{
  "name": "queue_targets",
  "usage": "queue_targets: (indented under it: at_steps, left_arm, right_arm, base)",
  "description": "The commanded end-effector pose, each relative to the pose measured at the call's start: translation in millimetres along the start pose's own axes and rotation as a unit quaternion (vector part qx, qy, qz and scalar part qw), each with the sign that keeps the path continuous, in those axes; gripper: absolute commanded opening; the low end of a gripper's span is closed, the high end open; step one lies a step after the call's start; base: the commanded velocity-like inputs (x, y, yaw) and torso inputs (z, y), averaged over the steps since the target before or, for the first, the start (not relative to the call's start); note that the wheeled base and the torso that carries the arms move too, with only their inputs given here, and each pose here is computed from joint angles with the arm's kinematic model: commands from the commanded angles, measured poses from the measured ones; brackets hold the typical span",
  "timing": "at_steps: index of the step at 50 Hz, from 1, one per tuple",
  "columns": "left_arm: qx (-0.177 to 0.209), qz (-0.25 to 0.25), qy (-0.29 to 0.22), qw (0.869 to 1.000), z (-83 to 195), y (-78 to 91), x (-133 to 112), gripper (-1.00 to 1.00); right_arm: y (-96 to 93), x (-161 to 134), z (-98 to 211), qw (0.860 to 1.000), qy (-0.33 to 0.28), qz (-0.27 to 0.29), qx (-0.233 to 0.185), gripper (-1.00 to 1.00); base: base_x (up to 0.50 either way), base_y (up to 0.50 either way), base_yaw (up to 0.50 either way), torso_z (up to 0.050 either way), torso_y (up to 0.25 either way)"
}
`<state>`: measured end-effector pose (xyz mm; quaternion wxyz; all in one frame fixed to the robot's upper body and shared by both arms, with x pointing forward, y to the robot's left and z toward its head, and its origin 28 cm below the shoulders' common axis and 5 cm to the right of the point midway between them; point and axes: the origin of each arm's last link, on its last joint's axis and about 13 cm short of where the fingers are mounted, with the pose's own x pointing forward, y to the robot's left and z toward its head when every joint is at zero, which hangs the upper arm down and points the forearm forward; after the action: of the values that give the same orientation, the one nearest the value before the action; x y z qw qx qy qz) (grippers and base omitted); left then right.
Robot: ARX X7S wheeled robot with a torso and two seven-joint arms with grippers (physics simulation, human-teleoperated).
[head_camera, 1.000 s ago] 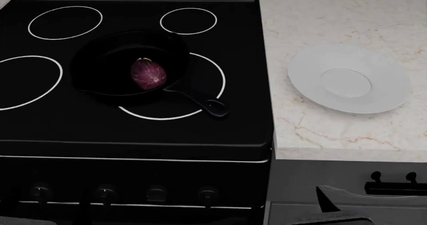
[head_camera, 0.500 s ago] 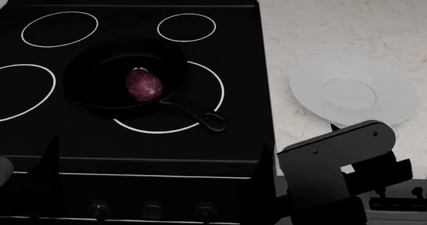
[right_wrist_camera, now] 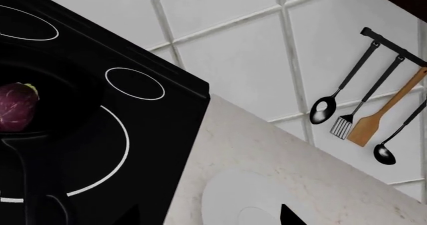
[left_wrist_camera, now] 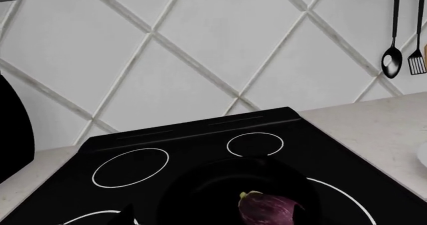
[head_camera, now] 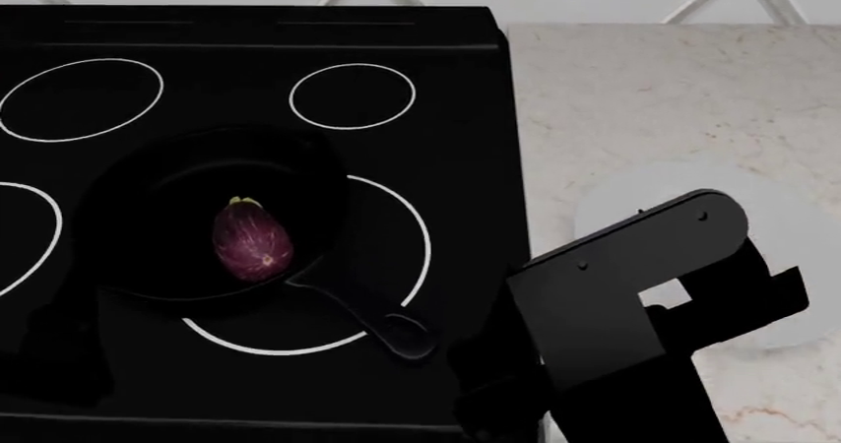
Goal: Pick up the pan and dump the vegetables in it onto the plate. Then return the pan to the stove.
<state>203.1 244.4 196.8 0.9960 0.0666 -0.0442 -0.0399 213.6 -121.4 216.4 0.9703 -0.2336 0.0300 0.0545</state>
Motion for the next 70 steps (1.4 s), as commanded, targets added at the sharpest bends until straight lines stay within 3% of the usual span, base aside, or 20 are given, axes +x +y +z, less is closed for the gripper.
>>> queue_targets:
  at_steps: [1,8,13,15,17,21,22,25,38,54,70]
  left_arm:
    - [0.002,0.0,-0.005,1.0,4,0.5,-2,1.0]
    - [0.001,0.003,-0.007,1.0,4,2.4,-2,1.0]
    - [-0.01,0.013,-0.004,1.0,4,2.9,-3,1.0]
    - [-0.007,0.027,-0.004,1.0,5,3.6,-4,1.0]
    - [0.002,0.033,-0.014,0.999,7,2.4,-9,1.0]
    - [-0.016,0.032,-0.01,0.999,8,2.3,-11,1.0]
    - [-0.016,0.032,-0.009,0.999,8,2.2,-11,1.0]
    - [-0.021,0.032,-0.005,0.999,8,2.3,-11,1.0]
    - [-0.014,0.028,-0.004,1.0,4,0.4,-12,1.0]
    - [-0.011,0.018,-0.004,1.0,2,-0.1,-16,1.0]
    - [0.003,0.005,-0.012,1.0,7,-7.8,-23,1.0]
  right_arm:
    - [-0.5,-2,7,1.0,-0.001,0.002,-0.013,1.0]
    - [3.0,2,8,1.0,0.001,0.013,-0.006,1.0]
    - [7.7,20,4,0.999,0.02,0.04,0.009,1.0]
    - [12.6,30,1,0.997,0.036,0.072,0.02,1.0]
    - [20.1,41,1,0.991,0.066,0.113,-0.007,1.0]
    - [31.2,51,2,0.977,0.099,0.187,0.007,1.0]
    - [31.7,51,4,0.973,0.094,0.208,0.031,1.0]
    - [32.2,53,2,0.966,0.108,0.234,0.019,1.0]
    - [34.4,69,13,0.956,0.125,0.264,0.006,1.0]
    - [62.5,87,17,0.939,0.122,0.323,-0.014,1.0]
    - [79.6,116,-12,0.925,0.153,0.346,0.016,1.0]
  base:
    - [0.34,-0.04,0.0,0.049,0.072]
    - [0.35,-0.04,0.0,0.049,0.072]
    - [0.28,-0.04,0.0,0.049,0.073]
    - [0.0,0.0,0.0,0.018,0.006]
    - [0.0,0.0,0.0,0.0,0.0]
    - [0.0,0.0,0.0,0.0,0.0]
    - [0.0,0.0,0.0,0.0,0.0]
    - [0.0,0.0,0.0,0.0,0.0]
    - [0.0,0.0,0.0,0.0,0.0]
    - [0.0,0.0,0.0,0.0,0.0]
    - [0.0,0.0,0.0,0.0,0.0]
